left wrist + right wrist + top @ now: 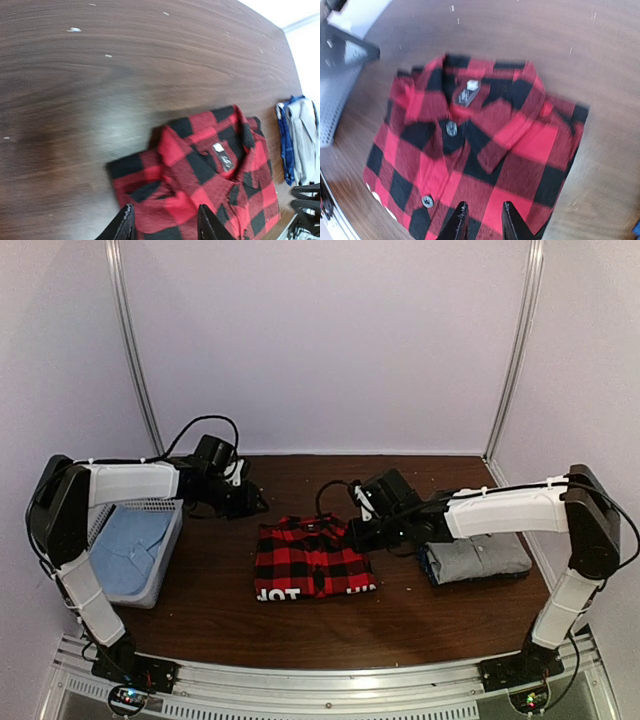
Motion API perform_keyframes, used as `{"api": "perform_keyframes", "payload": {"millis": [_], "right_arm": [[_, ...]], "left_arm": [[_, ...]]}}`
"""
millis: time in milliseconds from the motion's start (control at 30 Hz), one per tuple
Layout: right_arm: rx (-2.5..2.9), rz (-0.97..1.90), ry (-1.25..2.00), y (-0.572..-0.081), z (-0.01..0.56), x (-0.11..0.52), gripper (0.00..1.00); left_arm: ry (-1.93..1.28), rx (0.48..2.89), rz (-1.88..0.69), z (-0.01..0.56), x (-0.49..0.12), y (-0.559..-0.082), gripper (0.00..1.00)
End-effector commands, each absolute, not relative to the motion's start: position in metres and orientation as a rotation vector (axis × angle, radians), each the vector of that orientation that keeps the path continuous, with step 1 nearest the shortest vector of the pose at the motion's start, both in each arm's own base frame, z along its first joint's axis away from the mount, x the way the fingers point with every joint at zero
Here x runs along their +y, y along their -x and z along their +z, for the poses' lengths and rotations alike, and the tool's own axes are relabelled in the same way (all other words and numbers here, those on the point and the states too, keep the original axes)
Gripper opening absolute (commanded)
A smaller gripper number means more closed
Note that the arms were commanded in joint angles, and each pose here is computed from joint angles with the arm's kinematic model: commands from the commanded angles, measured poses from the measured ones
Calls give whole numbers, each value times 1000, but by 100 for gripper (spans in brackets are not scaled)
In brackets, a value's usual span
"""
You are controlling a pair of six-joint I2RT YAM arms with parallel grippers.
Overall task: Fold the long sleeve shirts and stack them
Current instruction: Smooth out the square-folded shirt at the center of the board.
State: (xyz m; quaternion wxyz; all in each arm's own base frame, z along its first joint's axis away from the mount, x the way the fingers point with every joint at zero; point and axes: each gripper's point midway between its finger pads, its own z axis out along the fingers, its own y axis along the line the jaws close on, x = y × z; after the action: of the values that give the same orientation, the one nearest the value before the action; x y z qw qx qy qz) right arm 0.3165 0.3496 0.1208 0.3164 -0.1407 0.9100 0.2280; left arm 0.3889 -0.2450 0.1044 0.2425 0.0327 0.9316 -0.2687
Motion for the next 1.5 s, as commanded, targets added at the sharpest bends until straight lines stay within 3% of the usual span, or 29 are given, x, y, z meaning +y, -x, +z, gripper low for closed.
{"api": "perform_keyframes", "payload": {"millis": [0, 300, 567, 800, 1033, 1467], "right_arm": [[2492, 613, 341, -290, 79, 351, 22], [2591, 623, 259, -246, 25, 331, 22], [2543, 612, 287, -250, 55, 337, 24], [2401, 624, 294, -275, 122, 348, 35], [2358, 685, 327, -315, 137, 379, 36], [2450, 876, 189, -373, 61, 358, 34]], "left_arm": [[-245, 2541, -856, 109, -293, -376, 43], [-353, 2630, -1036, 58, -346, -356, 41], [-353, 2638, -1039, 45, -362, -368, 41], [-332, 2592, -961, 73, -352, -376, 40], [-280, 2511, -960, 117, -328, -360, 41], [-250, 2592, -1199, 92, -296, -279, 41]]}}
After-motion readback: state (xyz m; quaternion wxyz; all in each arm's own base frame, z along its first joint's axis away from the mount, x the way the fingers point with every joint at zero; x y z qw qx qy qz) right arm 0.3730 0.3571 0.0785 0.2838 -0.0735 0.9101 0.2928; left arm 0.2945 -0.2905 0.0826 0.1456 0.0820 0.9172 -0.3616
